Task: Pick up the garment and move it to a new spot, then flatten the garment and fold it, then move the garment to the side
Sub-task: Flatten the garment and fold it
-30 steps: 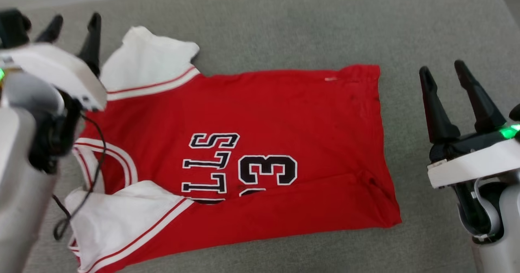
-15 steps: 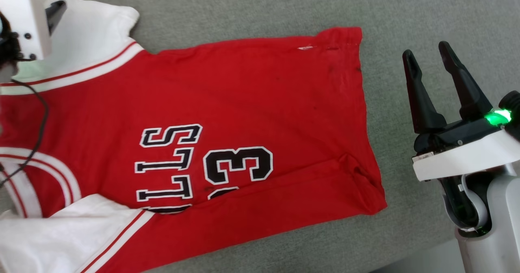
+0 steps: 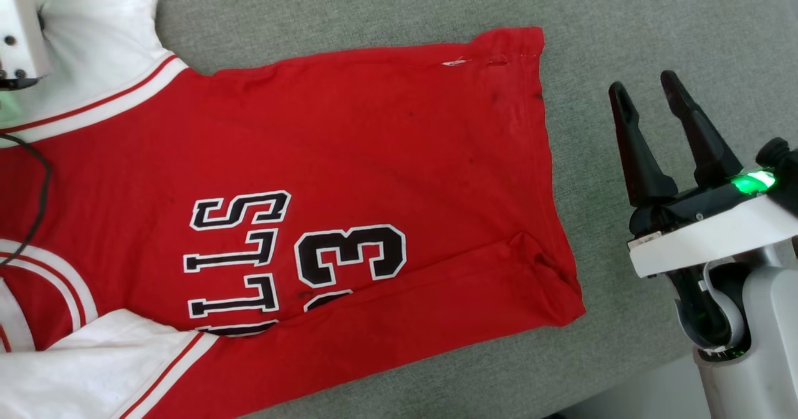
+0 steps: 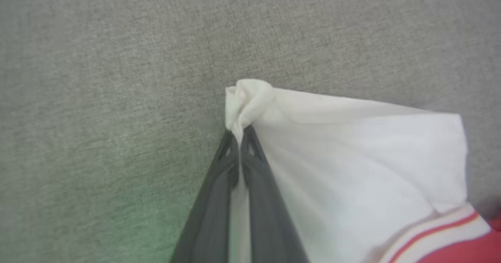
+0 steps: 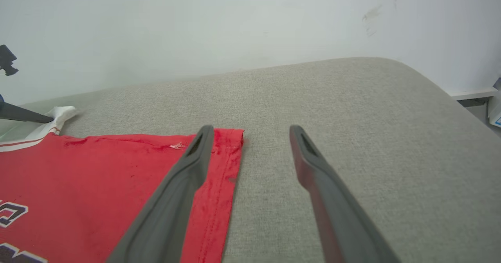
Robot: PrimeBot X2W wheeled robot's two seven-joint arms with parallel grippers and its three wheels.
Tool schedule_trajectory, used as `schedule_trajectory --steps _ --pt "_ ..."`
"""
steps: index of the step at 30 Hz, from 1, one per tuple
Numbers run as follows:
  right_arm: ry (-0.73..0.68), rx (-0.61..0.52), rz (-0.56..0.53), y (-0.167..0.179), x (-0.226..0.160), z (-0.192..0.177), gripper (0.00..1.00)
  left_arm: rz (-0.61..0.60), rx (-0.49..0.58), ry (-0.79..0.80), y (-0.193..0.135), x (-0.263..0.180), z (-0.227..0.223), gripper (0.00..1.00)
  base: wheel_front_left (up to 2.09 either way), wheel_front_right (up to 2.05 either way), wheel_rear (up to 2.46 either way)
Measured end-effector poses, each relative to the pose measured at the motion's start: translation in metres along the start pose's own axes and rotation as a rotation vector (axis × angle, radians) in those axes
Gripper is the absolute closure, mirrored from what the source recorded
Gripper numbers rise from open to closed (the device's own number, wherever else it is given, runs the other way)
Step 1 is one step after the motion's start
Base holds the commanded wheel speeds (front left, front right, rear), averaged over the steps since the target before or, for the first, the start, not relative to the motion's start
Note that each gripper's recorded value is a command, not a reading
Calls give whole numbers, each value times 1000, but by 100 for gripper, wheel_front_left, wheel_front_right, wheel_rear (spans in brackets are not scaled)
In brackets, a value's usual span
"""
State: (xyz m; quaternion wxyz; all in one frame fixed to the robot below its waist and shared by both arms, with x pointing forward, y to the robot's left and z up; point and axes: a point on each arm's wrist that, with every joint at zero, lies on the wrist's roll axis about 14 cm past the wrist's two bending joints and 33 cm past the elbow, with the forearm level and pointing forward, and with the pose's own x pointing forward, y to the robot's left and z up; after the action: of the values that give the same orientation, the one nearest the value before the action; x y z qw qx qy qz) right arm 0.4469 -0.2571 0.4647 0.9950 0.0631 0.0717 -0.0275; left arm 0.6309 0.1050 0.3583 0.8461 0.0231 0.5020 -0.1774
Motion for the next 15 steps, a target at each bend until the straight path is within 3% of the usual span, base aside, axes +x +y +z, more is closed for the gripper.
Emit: schedule_trajectory --steps 7,15 --pt "149 72 -10 -13 11 -17 0 13 -11 -124 -2 -18 14 100 0 0 0" --pt "494 97 42 -8 43 -59 0 15 11 -308 -3 -59 44 100 0 0 0"
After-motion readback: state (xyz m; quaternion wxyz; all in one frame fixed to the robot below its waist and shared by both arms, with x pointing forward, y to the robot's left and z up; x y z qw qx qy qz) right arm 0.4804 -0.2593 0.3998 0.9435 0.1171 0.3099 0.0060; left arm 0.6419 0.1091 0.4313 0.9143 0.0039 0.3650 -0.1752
